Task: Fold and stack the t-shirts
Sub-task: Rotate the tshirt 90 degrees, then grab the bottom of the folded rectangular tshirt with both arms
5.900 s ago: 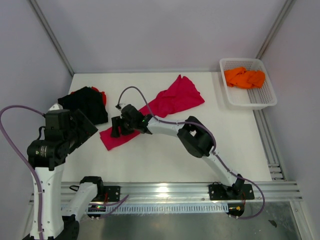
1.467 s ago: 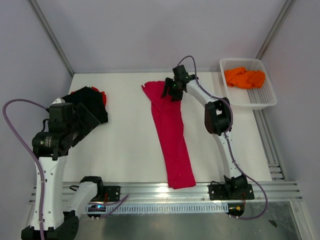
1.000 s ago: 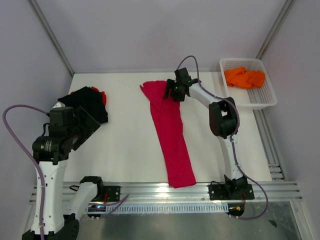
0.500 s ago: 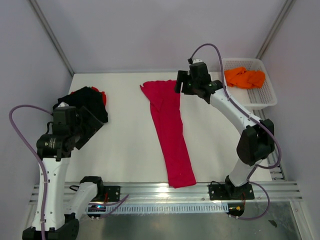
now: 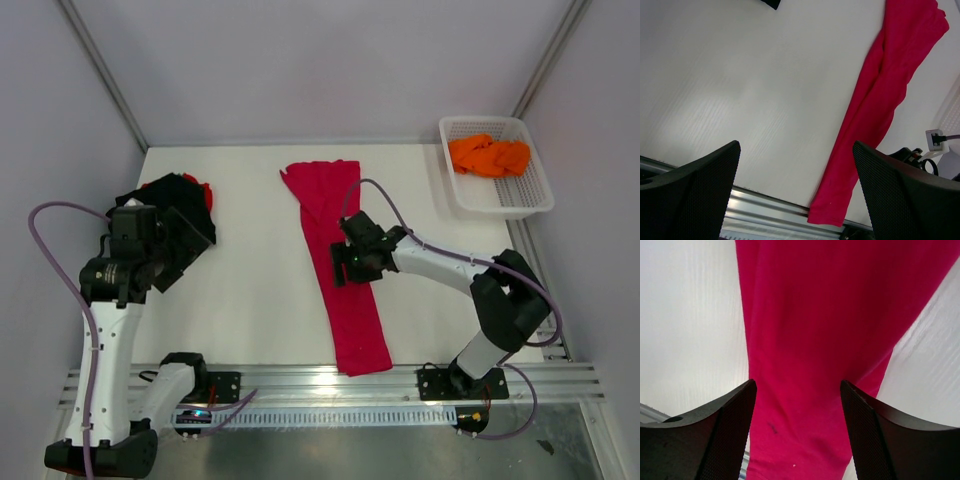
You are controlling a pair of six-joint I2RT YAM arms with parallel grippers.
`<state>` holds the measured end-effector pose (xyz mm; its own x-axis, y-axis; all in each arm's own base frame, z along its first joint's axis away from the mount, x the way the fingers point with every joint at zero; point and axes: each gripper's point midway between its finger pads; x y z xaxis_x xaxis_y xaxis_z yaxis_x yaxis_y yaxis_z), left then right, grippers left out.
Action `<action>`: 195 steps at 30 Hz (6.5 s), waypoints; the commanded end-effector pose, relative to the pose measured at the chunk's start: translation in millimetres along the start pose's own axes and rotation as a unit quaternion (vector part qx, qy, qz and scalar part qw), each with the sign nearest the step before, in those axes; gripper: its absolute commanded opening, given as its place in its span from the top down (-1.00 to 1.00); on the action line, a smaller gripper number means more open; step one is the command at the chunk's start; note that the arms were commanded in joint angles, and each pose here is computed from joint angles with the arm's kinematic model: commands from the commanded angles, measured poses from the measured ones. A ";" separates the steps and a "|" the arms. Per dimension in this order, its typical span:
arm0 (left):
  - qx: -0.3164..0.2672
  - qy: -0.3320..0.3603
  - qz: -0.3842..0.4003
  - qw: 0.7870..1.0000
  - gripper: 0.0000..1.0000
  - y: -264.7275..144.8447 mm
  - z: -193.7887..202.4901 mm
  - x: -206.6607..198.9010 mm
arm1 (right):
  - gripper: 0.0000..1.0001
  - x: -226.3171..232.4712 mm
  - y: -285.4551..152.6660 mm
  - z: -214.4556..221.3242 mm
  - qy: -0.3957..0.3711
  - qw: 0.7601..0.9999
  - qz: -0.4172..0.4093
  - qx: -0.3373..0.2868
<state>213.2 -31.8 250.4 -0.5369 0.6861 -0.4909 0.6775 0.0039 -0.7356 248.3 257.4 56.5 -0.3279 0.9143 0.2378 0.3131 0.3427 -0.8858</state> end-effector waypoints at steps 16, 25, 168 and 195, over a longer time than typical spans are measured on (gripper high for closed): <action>-0.028 0.007 0.024 0.999 -0.93 -8.8 -15.6 -12.9 | -0.44 10.9 32.7 50.8 0.020 0.997 -0.023 0.078; -0.032 0.008 0.018 0.999 -0.93 -10.1 -16.6 -10.7 | -0.44 34.3 49.2 47.4 0.022 0.994 -0.050 0.099; 0.411 -0.064 0.056 0.908 -0.89 45.4 217.3 77.2 | 0.94 78.3 -0.2 194.6 0.175 0.927 -0.307 0.123; 0.378 0.073 0.099 0.917 -0.86 116.7 264.6 -23.3 | 0.94 83.4 -0.5 189.5 0.139 0.935 -0.299 0.133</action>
<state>190.7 -232.7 68.4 -0.3397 0.6846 -0.6450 0.1957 -0.6193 -0.7604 48.5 298.2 11.1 -0.0698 0.5649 0.8222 -0.1229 0.8130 -0.5691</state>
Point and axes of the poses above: each gripper's point midway between its finger pads, its own y axis out along the fingers, its own x axis along the line the jaws close on, z = x × y, and after that the axes turned 3 degrees about -y, right-handed
